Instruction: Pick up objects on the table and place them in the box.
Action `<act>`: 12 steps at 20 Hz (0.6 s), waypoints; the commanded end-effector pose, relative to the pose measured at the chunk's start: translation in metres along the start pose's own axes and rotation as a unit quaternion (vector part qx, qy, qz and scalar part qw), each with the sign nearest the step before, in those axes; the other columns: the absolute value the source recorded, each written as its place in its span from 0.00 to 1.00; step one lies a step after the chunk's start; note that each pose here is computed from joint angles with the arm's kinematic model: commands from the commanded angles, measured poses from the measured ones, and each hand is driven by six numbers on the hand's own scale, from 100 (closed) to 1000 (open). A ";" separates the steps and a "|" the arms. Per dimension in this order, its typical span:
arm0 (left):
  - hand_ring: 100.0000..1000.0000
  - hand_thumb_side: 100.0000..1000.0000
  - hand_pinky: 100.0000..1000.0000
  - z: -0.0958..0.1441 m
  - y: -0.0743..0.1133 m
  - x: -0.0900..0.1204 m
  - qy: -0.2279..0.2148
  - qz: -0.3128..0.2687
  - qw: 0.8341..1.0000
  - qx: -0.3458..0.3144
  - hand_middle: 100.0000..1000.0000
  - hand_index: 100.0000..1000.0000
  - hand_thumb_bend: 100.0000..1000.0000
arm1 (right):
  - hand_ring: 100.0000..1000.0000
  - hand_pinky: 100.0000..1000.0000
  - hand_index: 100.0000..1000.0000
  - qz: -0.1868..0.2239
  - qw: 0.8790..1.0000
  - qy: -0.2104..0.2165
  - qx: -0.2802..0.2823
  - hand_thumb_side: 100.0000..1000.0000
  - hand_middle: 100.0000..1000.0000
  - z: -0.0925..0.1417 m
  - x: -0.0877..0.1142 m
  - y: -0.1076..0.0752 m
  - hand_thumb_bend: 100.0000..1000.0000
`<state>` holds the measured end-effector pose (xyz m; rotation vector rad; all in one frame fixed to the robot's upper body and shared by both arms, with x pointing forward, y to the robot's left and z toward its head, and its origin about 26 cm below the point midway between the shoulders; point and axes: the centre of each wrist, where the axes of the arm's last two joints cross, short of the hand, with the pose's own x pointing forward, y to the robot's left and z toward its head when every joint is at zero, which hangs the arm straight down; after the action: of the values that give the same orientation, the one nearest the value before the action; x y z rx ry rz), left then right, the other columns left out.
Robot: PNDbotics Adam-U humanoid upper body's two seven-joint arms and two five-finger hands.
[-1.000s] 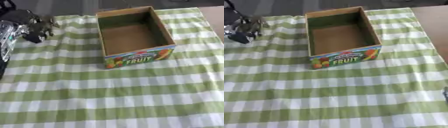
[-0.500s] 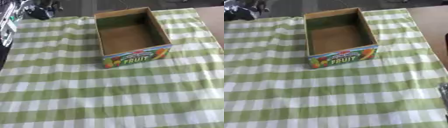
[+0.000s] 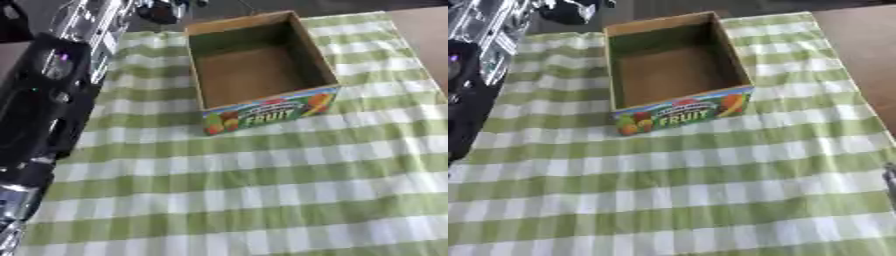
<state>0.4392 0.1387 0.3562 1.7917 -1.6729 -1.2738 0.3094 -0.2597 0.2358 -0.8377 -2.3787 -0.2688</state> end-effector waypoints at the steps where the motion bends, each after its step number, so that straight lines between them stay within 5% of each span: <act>1: 0.42 0.19 0.39 -0.001 0.016 0.016 -0.007 -0.009 0.999 0.042 0.42 0.49 0.00 | 0.58 0.79 0.77 -0.014 1.000 -0.017 -0.003 0.60 0.63 -0.005 0.009 0.001 0.00; 6: 0.42 0.19 0.41 -0.001 0.007 0.048 -0.015 -0.037 0.998 0.054 0.41 0.48 0.00 | 0.58 0.79 0.77 -0.036 0.999 -0.016 0.003 0.60 0.63 -0.005 0.013 0.008 0.00; 12: 0.42 0.19 0.43 0.000 -0.026 0.071 -0.017 -0.068 0.997 0.023 0.40 0.48 0.00 | 0.58 0.79 0.77 -0.049 0.999 -0.013 0.006 0.60 0.63 -0.004 0.015 0.011 0.00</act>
<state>0.4469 0.0805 0.3026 1.9081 -1.6238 -1.3687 0.3118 -0.2460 0.2406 -0.7411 -2.4146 -0.2865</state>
